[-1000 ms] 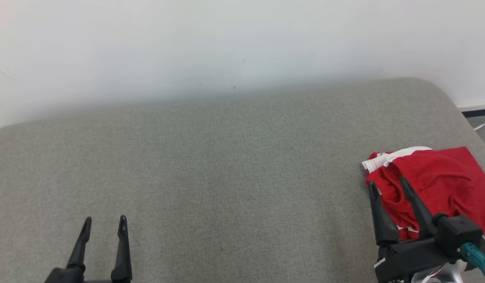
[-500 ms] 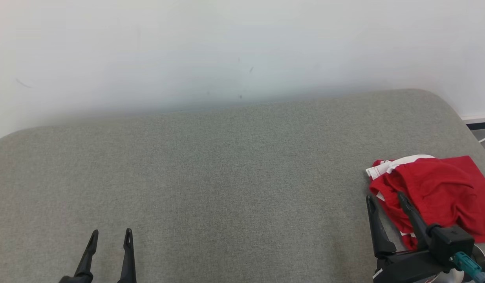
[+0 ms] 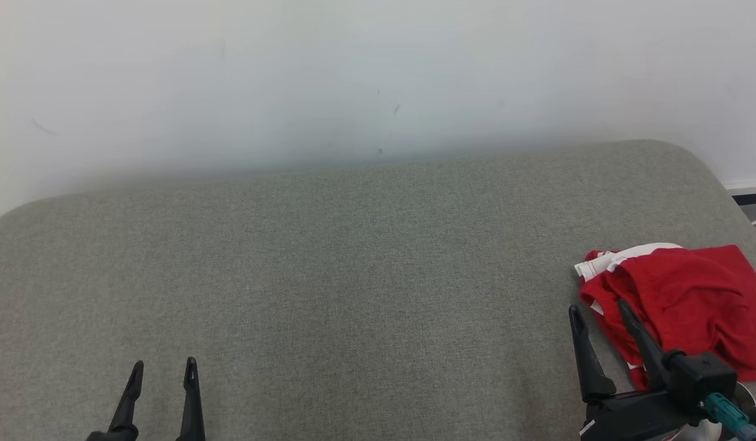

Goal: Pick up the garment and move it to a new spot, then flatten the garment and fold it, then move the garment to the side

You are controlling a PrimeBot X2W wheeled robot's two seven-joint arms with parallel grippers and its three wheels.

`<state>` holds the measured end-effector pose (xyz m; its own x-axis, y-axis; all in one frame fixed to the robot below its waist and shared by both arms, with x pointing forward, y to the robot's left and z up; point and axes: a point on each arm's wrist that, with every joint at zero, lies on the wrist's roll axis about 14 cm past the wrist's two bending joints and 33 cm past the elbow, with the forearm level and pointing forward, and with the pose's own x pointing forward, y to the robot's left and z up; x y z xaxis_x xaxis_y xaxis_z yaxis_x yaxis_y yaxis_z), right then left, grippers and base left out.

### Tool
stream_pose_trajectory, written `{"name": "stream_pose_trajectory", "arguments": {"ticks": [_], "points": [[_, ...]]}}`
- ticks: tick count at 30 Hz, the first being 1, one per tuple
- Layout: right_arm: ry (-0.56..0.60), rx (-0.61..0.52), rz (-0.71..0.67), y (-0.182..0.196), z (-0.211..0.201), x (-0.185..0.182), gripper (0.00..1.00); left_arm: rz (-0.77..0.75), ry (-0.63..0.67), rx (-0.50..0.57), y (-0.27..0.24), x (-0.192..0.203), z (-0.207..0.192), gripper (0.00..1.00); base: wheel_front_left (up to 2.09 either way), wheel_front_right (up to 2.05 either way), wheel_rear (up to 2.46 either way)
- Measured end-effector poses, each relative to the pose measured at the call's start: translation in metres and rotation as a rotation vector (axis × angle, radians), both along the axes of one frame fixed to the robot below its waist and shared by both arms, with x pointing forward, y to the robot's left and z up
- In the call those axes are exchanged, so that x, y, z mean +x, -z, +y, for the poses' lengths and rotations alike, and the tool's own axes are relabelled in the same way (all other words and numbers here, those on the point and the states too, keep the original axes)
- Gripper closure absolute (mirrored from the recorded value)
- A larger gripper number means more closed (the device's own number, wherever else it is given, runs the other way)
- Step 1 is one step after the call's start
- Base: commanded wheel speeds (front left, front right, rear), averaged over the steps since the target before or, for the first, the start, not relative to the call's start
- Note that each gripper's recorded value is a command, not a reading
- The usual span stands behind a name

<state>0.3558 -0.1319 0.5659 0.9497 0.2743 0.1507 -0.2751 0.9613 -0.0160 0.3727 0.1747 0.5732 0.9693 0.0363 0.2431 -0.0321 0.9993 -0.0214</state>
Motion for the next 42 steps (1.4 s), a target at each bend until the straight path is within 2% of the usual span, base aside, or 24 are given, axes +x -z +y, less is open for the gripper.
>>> {"name": "stream_pose_trajectory", "arguments": {"ticks": [8,9,12,18,42], "points": [[0.000,0.003,0.002,0.000,0.001,0.000,0.00,0.015,-0.004,0.011,0.004,0.001,0.001,0.00,0.00,0.00,0.00],[0.001,0.002,0.013,0.004,0.000,0.000,1.00,0.024,-0.004,0.009,0.007,0.001,0.001,1.00,0.00,0.00,0.00],[0.006,0.024,0.054,0.015,-0.001,-0.002,1.00,0.057,0.000,-0.023,0.017,-0.001,-0.002,1.00,0.00,0.00,0.00],[0.035,0.140,0.124,0.026,-0.015,0.003,1.00,0.111,0.024,-0.140,0.029,0.001,-0.003,1.00,0.00,0.00,0.00],[0.125,0.518,0.257,0.039,-0.058,0.027,1.00,0.209,0.113,-0.548,0.049,0.023,-0.017,1.00,0.00,0.00,0.00]]}}
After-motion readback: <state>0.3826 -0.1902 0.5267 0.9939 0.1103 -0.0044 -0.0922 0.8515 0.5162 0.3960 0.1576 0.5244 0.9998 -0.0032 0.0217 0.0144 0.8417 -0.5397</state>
